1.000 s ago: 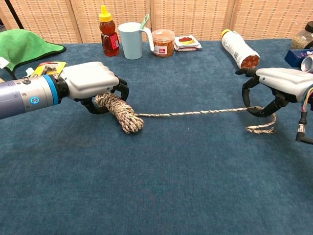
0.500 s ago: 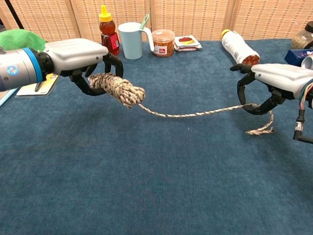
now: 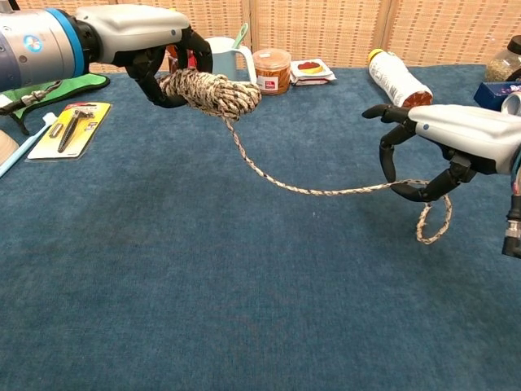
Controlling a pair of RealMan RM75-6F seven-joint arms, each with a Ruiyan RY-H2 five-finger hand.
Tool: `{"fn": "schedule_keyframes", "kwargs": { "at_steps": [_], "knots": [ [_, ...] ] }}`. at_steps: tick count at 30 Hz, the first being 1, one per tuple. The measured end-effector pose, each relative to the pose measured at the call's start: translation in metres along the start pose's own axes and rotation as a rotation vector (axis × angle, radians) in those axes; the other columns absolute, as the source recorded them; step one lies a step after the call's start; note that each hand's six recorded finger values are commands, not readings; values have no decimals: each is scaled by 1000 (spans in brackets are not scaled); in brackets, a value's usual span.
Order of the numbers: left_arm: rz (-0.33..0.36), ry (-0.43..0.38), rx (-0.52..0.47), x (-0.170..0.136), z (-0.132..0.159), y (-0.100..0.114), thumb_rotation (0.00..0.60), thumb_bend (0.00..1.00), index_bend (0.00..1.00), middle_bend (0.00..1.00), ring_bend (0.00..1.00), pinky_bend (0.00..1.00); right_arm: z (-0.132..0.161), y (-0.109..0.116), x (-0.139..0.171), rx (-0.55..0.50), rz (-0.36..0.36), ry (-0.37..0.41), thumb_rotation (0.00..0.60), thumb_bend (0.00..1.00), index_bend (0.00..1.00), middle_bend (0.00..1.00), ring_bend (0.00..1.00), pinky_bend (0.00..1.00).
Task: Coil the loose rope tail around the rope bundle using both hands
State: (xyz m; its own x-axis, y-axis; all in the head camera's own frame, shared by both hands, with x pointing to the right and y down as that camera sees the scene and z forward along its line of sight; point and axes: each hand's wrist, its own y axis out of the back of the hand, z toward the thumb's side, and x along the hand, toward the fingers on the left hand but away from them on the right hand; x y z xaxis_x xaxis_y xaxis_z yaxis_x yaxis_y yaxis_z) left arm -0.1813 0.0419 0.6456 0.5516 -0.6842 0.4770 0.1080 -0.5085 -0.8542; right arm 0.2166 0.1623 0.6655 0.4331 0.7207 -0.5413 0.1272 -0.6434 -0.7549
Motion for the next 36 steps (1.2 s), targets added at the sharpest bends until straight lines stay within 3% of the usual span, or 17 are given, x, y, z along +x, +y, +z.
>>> {"fn": "schedule_keyframes", "kwargs": {
  "at_steps": [6, 13, 24, 36],
  "knots": [
    [-14, 43, 77, 13, 20, 1, 600, 375, 512, 356, 388, 631, 24, 14, 13, -31, -5, 66, 600, 549, 671, 0, 0, 0],
    [-1, 61, 102, 27, 53, -3, 600, 372, 502, 350, 388, 634, 50, 33, 23, -53, -13, 132, 600, 549, 671, 0, 0, 0],
    [-24, 95, 111, 46, 75, -18, 600, 370, 496, 349, 388, 635, 76, 59, 17, -104, -39, 170, 600, 549, 675, 0, 0, 0],
    [-37, 22, 97, 65, 104, -32, 600, 369, 514, 375, 402, 639, 94, 86, -2, -231, -39, 173, 600, 549, 685, 0, 0, 0]
  ]
}}
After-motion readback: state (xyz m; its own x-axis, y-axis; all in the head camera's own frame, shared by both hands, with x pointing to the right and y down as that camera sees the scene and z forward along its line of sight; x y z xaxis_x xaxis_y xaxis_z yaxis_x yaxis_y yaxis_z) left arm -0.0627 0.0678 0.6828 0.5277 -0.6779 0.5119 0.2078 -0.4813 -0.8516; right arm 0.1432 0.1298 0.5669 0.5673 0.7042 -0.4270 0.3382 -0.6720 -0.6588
